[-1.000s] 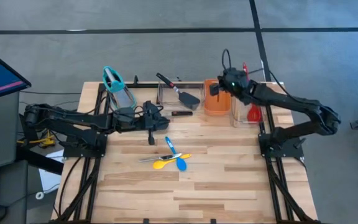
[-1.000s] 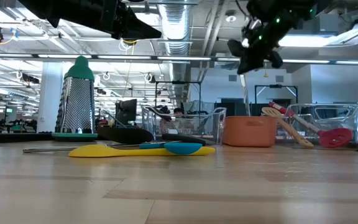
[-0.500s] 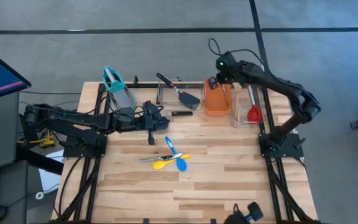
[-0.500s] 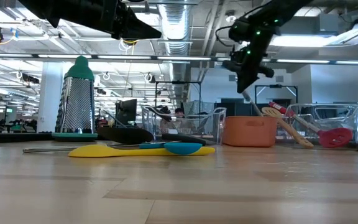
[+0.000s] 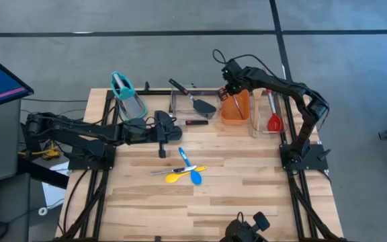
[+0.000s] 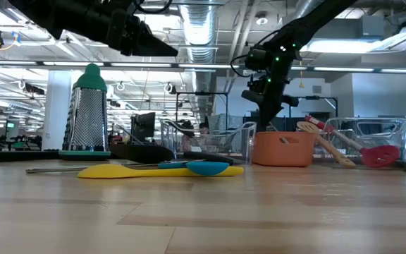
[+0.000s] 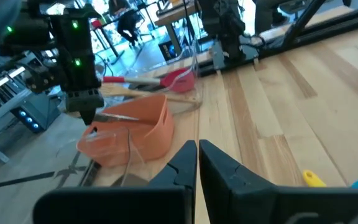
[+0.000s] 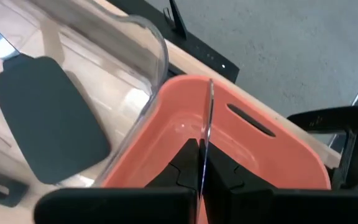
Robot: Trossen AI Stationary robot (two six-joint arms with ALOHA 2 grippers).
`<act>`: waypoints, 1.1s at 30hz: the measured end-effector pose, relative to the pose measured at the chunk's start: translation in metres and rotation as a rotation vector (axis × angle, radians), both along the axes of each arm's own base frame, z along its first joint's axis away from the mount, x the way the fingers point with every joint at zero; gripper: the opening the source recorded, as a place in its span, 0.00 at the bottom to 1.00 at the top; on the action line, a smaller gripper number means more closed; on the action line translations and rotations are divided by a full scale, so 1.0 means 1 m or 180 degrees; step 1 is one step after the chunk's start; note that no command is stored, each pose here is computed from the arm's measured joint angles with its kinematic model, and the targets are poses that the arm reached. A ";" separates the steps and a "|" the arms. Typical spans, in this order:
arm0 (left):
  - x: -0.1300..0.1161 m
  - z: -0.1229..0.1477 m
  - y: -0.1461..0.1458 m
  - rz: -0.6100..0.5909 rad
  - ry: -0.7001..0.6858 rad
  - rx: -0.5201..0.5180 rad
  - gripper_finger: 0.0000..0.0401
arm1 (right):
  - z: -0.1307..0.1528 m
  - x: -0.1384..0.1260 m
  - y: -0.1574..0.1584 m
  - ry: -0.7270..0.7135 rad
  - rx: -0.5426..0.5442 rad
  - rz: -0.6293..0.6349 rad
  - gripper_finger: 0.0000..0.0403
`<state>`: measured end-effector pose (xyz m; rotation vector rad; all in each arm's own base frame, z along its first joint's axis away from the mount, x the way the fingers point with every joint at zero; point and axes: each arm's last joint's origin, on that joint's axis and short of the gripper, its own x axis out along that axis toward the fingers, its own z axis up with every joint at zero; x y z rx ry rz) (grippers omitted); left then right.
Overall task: Pick & Place Kitchen Items
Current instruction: Put the top butter knife in the orange bin, then put the top scraper spatula in the left transparent bin
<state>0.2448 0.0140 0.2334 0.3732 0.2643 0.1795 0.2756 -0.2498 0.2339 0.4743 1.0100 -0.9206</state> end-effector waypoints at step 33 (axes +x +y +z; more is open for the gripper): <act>-0.002 -0.006 0.000 0.0007 0.0072 -0.0030 0.01 | 0.188 -0.046 0.190 -0.0991 -0.1059 0.1307 0.03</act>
